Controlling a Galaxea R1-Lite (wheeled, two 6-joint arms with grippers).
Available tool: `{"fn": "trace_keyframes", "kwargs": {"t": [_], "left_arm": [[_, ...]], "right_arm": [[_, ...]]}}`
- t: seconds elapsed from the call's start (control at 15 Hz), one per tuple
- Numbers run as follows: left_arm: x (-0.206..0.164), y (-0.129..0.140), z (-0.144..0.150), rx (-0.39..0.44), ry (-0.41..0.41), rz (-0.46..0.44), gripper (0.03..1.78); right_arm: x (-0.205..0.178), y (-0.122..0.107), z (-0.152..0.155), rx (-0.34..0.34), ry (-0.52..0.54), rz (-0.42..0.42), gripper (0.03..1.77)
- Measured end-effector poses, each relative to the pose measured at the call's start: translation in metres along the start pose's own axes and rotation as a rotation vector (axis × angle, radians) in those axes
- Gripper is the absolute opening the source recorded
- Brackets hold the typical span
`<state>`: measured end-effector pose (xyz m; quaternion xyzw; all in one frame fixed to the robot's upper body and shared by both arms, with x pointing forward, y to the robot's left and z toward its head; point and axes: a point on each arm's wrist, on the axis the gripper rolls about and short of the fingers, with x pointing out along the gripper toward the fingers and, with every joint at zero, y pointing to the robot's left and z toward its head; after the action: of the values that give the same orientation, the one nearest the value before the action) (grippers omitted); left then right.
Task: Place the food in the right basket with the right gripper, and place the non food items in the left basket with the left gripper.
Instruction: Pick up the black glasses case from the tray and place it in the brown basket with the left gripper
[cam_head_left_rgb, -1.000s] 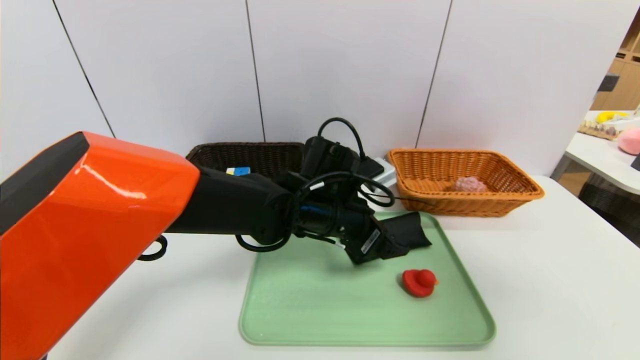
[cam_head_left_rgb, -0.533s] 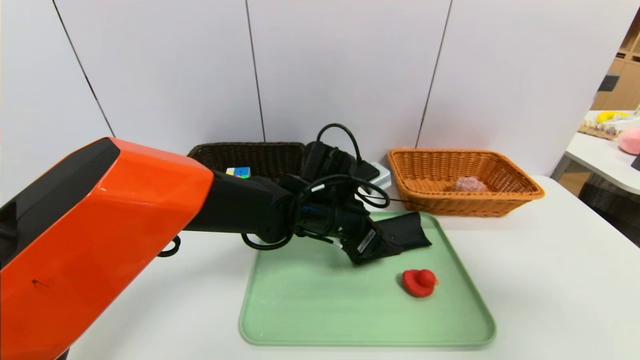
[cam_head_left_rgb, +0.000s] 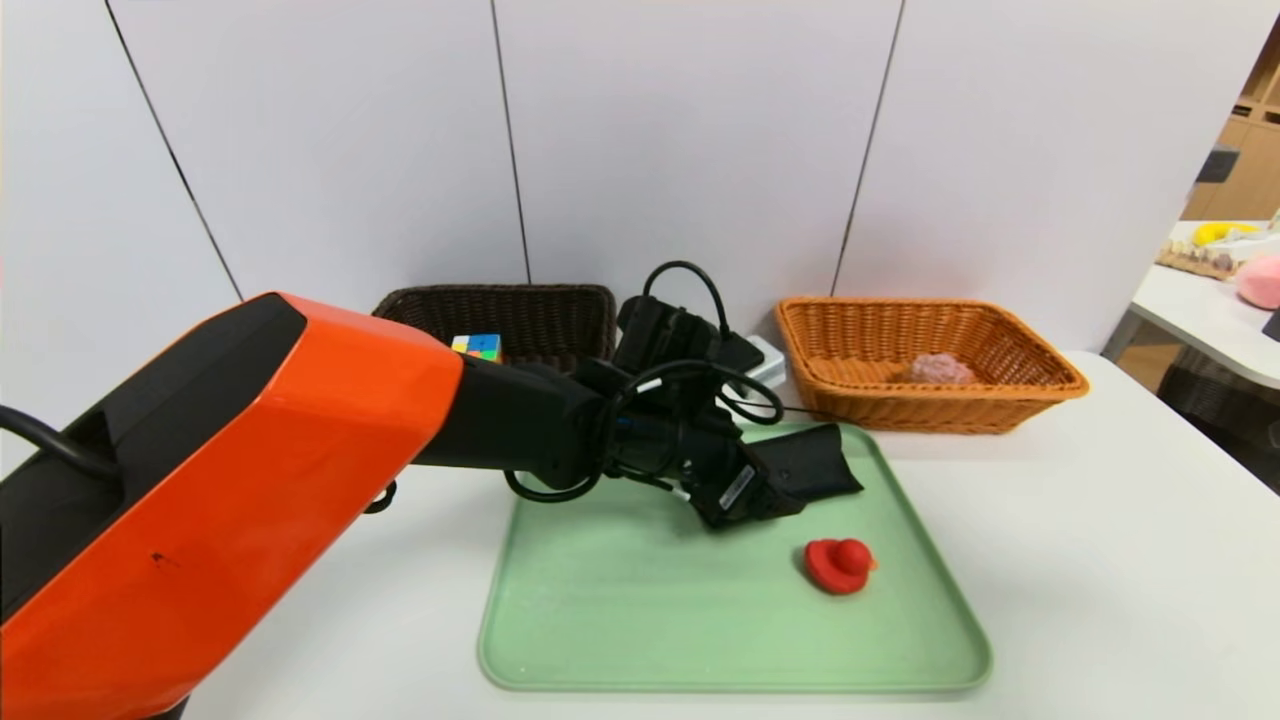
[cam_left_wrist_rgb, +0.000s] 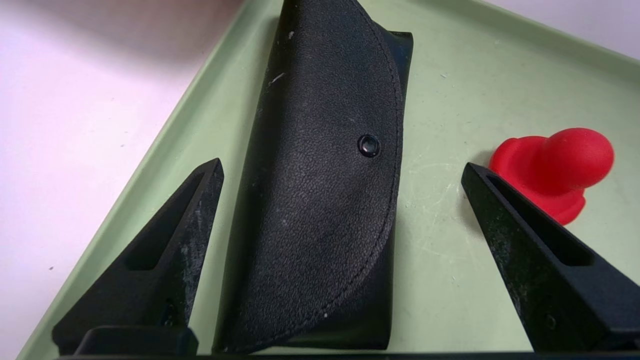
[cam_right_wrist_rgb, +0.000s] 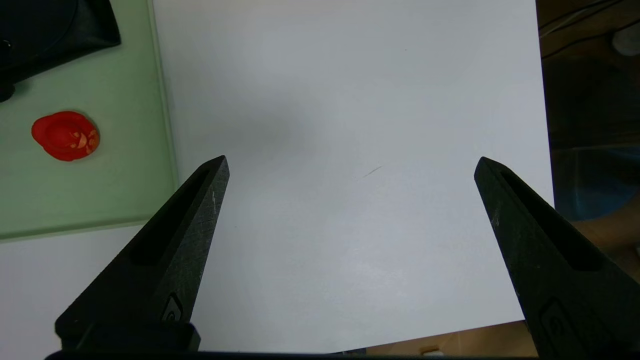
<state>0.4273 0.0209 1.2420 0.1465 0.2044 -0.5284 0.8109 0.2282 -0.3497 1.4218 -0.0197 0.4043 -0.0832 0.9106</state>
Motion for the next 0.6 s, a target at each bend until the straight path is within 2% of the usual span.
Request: {"fn": "trace_keyframes", "kwargs": {"t": [0.6], "left_arm": [[0.027,0.013,-0.011,-0.008,0.007,0.007,1.69]], "right_arm": [[-0.002,0.0,0.0,0.001,-0.011,-0.005,1.69]]}}
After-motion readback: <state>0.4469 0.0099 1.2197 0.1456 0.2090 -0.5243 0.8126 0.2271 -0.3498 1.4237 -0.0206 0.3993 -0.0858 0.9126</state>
